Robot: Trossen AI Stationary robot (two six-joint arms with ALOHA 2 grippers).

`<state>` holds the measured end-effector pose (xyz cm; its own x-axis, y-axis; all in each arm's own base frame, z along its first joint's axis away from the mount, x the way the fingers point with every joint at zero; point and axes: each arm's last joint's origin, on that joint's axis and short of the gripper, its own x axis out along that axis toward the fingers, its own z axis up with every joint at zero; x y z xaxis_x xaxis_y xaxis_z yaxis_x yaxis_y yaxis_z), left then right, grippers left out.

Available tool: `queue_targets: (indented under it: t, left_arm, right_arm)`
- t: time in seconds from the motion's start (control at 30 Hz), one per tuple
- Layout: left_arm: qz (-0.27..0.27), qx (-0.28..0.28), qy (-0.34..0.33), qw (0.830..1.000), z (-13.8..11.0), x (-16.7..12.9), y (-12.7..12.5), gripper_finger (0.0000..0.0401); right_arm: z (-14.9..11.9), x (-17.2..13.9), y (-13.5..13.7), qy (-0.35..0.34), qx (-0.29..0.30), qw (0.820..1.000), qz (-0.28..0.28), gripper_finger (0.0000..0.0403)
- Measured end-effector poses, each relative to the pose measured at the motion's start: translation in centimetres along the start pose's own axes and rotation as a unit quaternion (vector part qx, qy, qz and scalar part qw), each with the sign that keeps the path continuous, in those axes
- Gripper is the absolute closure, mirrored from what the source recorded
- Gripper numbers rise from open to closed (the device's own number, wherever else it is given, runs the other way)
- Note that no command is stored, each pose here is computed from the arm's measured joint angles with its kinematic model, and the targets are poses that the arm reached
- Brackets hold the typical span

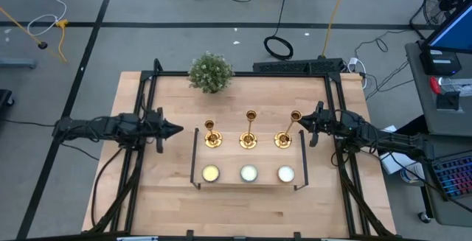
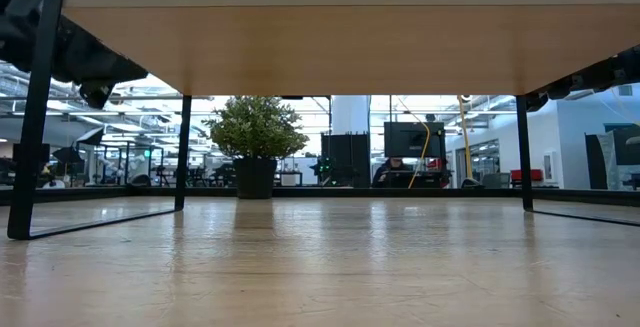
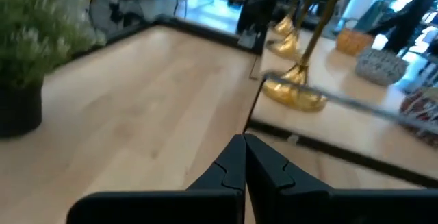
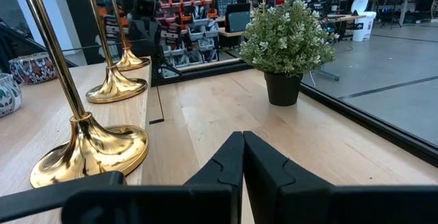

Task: Pick & Place candle stick holders
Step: Return to Home Position

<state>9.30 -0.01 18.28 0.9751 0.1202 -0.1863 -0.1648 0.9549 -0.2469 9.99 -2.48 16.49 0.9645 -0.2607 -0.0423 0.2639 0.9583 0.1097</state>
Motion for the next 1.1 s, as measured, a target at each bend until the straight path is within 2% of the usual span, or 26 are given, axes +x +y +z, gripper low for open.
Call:
queue_targets:
  t: [0.2,0.87,1.0,1.1]
  left_arm:
    - [0.027,-0.022,0.07,0.997,-1.4,-0.1,0.5,0.0397]
    - [0.069,-0.013,0.134,0.989,-2.7,0.8,0.8,0.0389]
    - [0.063,-0.009,0.123,0.99,-2.5,0.9,0.8,0.0398]
    - [0.044,0.002,0.089,0.995,-1.9,1.0,0.5,0.0393]
  right_arm:
    - [0.0,0.0,0.0,0.0,0.0,1.0,0.0,0.0399]
    - [0.0,0.0,0.0,0.0,0.0,1.0,0.0,0.0399]
    - [0.0,0.0,0.0,0.0,0.0,1.0,0.0,0.0399]
    - [0.0,0.0,0.0,0.0,0.0,1.0,0.0,0.0399]
